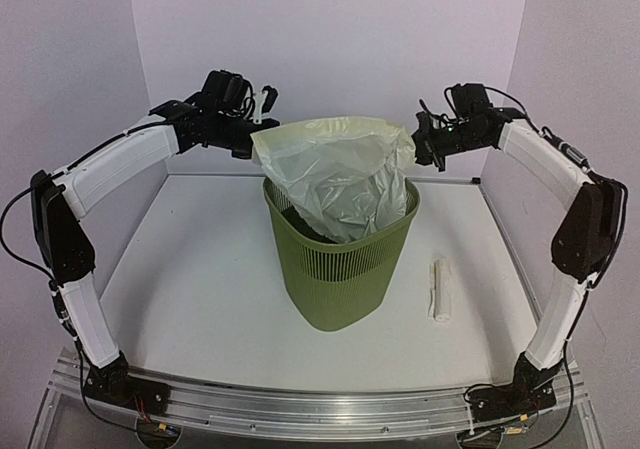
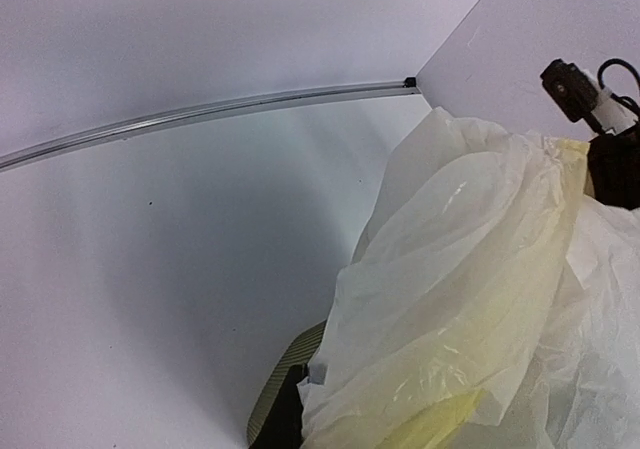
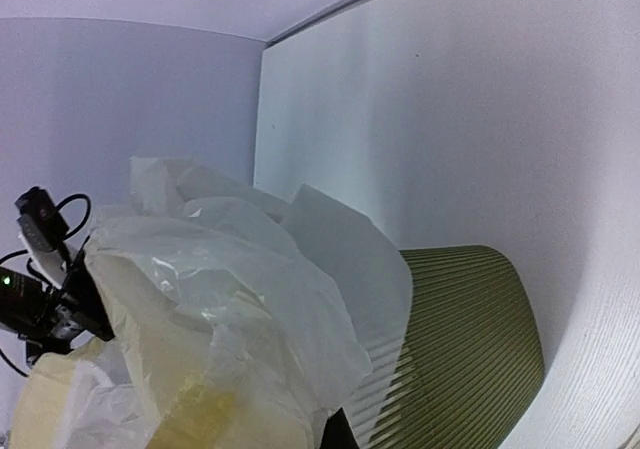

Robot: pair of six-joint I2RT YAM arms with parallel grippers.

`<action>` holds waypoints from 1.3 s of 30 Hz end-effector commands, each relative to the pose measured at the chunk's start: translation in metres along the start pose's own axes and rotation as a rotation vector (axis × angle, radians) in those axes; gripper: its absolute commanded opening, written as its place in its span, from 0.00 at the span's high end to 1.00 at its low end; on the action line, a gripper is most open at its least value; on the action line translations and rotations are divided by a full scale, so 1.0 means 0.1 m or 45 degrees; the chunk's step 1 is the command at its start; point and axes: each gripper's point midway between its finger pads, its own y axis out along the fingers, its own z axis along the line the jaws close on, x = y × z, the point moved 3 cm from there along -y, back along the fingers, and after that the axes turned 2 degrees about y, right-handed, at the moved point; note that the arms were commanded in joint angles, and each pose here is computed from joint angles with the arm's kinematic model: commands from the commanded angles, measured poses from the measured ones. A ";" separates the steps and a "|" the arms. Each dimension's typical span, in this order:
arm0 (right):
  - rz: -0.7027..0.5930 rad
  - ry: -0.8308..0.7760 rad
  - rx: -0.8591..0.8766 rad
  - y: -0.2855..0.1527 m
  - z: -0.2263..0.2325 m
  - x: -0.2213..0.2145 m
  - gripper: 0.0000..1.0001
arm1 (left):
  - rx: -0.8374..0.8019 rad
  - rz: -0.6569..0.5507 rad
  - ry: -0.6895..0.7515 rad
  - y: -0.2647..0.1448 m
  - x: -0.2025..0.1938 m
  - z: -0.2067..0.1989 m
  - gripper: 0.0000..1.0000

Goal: Put the trash bags into the trash bin
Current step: Place the trash bag in the trash bin.

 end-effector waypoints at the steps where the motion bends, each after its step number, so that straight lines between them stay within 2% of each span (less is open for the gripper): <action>1: 0.064 0.115 -0.072 0.09 -0.31 -0.06 1.00 | 0.068 0.070 -0.025 0.05 -0.16 0.16 1.00; 9: 0.081 0.045 -0.089 -0.10 -0.35 -0.35 1.00 | 0.079 0.070 -0.081 -0.11 -0.39 0.22 1.00; 11: 0.075 0.004 -0.081 -0.14 -0.31 -0.38 0.99 | 0.066 0.066 -0.091 -0.14 -0.40 0.21 0.96; 18: 0.047 -0.075 -0.060 -0.29 -0.18 -0.44 0.85 | 0.055 0.018 -0.115 -0.32 -0.36 0.16 0.77; 19: 0.034 -0.084 -0.070 -0.32 -0.18 -0.45 0.77 | 0.080 0.010 -0.119 -0.36 -0.37 0.19 0.76; 20: 0.015 -0.096 -0.086 -0.35 -0.17 -0.46 0.70 | 0.097 0.002 -0.123 -0.40 -0.38 0.21 0.72; 22: -0.024 -0.109 -0.136 -0.41 -0.21 -0.48 0.56 | 0.165 -0.028 -0.138 -0.50 -0.38 0.28 0.56; 24: -0.097 -0.126 -0.232 -0.49 -0.28 -0.45 0.51 | 0.234 -0.061 -0.147 -0.63 -0.36 0.34 0.43; 26: -0.164 -0.140 -0.332 -0.61 -0.35 -0.44 0.47 | 0.294 -0.111 -0.150 -0.77 -0.31 0.39 0.36; 31: -0.366 -0.215 -0.535 -0.98 -0.35 -0.36 0.38 | 0.368 -0.263 -0.146 -1.19 -0.09 0.38 0.02; 35: -0.489 -0.321 -0.574 -1.25 -0.17 -0.32 0.29 | 0.353 -0.379 -0.129 -1.49 0.12 0.29 0.00; 39: -0.469 -0.482 -0.445 -1.37 0.15 -0.42 0.28 | 0.171 -0.434 -0.068 -1.61 0.25 0.04 0.00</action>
